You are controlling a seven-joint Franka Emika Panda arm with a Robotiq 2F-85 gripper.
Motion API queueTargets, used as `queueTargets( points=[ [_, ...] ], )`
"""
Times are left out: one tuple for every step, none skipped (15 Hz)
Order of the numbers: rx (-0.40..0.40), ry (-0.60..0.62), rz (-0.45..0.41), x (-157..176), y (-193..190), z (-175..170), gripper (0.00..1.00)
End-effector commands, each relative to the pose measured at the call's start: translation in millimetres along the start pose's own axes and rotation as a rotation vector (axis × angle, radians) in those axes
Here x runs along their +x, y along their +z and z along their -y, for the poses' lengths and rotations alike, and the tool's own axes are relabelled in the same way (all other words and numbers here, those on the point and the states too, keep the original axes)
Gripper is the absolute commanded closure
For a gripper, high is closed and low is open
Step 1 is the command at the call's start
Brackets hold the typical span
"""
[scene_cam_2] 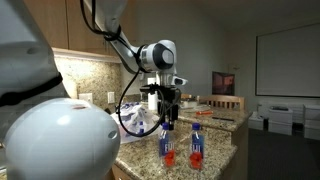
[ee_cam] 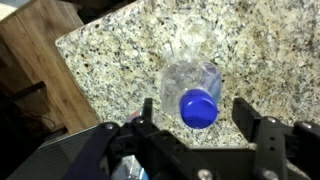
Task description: Put the bottles into the plastic bag.
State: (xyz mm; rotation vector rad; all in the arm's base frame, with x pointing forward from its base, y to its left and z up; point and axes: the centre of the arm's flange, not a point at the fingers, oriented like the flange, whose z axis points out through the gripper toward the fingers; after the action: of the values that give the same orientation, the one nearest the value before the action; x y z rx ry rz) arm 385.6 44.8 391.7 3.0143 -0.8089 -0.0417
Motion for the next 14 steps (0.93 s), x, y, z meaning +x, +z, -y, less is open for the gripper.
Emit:
queueTargets(
  points=[
    [-0.018, -0.021, 0.032, -4.0, -4.4, -1.1, 0.49],
    [-0.026, -0.022, 0.040, -4.6, -3.9, -1.3, 0.57],
    [-0.032, -0.022, 0.048, -5.3, -4.0, -1.8, 0.62],
    [-0.034, -0.025, 0.057, -6.1, -4.8, -2.2, 0.69],
    [-0.036, -0.028, 0.067, -6.1, -5.2, -2.7, 0.76],
    [-0.039, -0.029, 0.080, -6.1, -5.7, -3.2, 0.83],
    [-0.040, -0.032, 0.088, -6.3, -6.0, -3.4, 0.88],
    [-0.040, -0.035, 0.094, -6.1, -6.7, -3.2, 0.91],
    [-0.039, -0.045, 0.097, -4.5, -8.7, -2.0, 0.91],
    [-0.037, -0.058, 0.090, -2.2, -12.3, -0.6, 0.91],
    [-0.016, -0.085, 0.066, 2.9, -20.3, 2.7, 0.91],
    [0.008, -0.115, 0.044, 7.6, -28.6, 6.1, 0.91],
    [0.033, -0.153, 0.008, 14.7, -41.8, 11.3, 0.91],
    [0.056, -0.190, -0.030, 20.4, -54.6, 15.8, 0.91]
  ],
)
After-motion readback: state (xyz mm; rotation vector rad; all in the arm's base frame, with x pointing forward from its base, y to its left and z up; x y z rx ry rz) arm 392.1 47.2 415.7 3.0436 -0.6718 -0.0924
